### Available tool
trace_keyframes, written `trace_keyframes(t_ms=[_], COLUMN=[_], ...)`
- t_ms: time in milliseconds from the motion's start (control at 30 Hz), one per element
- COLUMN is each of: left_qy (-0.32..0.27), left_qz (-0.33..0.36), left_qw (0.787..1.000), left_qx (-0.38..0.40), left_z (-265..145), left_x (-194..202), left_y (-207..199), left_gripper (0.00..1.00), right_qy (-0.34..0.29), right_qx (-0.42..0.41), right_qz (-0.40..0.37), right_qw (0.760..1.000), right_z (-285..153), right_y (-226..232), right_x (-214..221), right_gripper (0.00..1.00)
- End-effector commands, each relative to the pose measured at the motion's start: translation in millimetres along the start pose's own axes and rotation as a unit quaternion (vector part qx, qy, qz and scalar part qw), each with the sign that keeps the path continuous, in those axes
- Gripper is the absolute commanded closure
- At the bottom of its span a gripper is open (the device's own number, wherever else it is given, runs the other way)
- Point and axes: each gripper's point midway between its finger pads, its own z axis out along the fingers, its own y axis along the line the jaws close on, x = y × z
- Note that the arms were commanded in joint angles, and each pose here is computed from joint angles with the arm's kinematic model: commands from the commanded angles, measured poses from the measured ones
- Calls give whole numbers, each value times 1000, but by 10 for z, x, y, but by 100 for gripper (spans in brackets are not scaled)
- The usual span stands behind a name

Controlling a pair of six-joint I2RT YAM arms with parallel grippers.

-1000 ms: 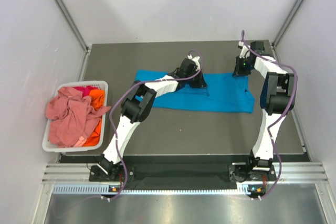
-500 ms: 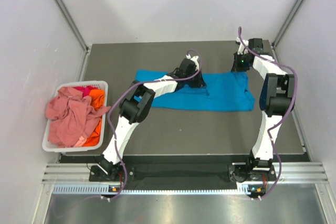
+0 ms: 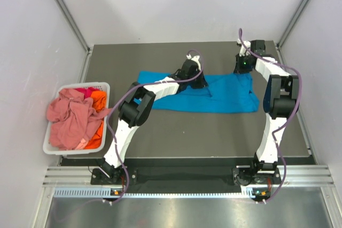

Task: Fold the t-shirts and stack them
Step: Fold the tshirt

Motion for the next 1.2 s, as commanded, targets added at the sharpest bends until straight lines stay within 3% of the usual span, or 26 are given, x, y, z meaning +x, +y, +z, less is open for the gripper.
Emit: trace_keyframes(t_ms=[0, 433, 633, 700, 800, 867, 1000, 1167], left_qy=[-33, -15, 5, 10, -2, -11, -28, -1], left_qz=[5, 1, -4, 5, 20, 34, 59, 65], left_qw=[999, 1000, 999, 999, 998, 997, 993, 992], left_qx=[22, -18, -35, -52, -64, -73, -96, -109], left_z=[-126, -56, -67, -119, -268, -372, -728, -1096], left_x=[-232, -76, -45, -91, -239, -341, -562, -358], left_y=[-237, -24, 6, 23, -36, -70, -171, -110], left_gripper=[100, 100, 86, 80, 76, 73, 69, 69], right_qy=[-60, -45, -19, -16, -18, -28, 22, 61], right_qx=[11, -2, 37, 67, 113, 148, 218, 282], right_qz=[-40, -34, 14, 32, 66, 119, 240, 332], right_qw=[997, 998, 999, 997, 991, 981, 946, 898], right_z=[-196, -26, -94, -257, -569, -823, -1213, -1539], right_y=[19, 111, 177, 115, 54, 14, -139, -179], right_x=[-374, -296, -211, -262, -357, -388, 80, 751], right_gripper=[100, 96, 84, 72, 68, 68, 68, 68])
